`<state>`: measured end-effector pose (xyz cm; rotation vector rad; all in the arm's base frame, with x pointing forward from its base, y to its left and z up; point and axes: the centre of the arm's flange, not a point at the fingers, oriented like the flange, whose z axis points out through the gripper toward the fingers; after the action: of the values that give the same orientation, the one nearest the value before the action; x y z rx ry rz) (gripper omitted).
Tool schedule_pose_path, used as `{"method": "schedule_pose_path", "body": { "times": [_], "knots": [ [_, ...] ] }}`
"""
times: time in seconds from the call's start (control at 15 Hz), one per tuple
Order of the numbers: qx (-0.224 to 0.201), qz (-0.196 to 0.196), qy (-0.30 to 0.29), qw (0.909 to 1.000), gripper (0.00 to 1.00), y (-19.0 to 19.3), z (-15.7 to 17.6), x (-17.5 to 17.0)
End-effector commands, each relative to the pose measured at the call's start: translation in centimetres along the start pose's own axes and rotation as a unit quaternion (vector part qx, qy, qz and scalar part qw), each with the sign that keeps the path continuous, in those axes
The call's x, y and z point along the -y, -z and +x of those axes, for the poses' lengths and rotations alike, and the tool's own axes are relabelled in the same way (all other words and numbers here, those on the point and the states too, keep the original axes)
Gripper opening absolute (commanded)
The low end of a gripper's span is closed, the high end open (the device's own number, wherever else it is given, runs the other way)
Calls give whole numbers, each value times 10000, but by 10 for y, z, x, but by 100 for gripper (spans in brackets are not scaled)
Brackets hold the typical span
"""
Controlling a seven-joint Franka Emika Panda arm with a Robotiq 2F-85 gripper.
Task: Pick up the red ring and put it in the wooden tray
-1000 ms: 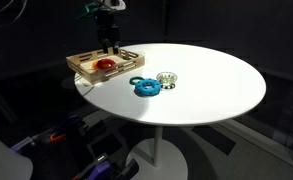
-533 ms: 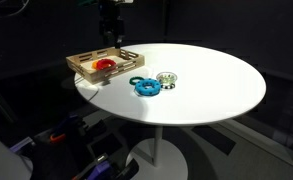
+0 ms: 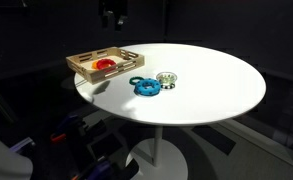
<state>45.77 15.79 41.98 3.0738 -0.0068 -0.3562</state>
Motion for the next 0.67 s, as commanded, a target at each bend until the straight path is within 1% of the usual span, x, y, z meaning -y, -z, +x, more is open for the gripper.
{"method": "schedule_pose_path", "body": {
  "times": [0.0,0.33,0.6],
  "knots": [
    [-108,-161,-213,9996,100,44,-16,-21],
    [-488,-444,-455,9968,100,86,-36,-40],
    [-647,-412,-484,9959,100,102,-47,-45]
  ]
}}
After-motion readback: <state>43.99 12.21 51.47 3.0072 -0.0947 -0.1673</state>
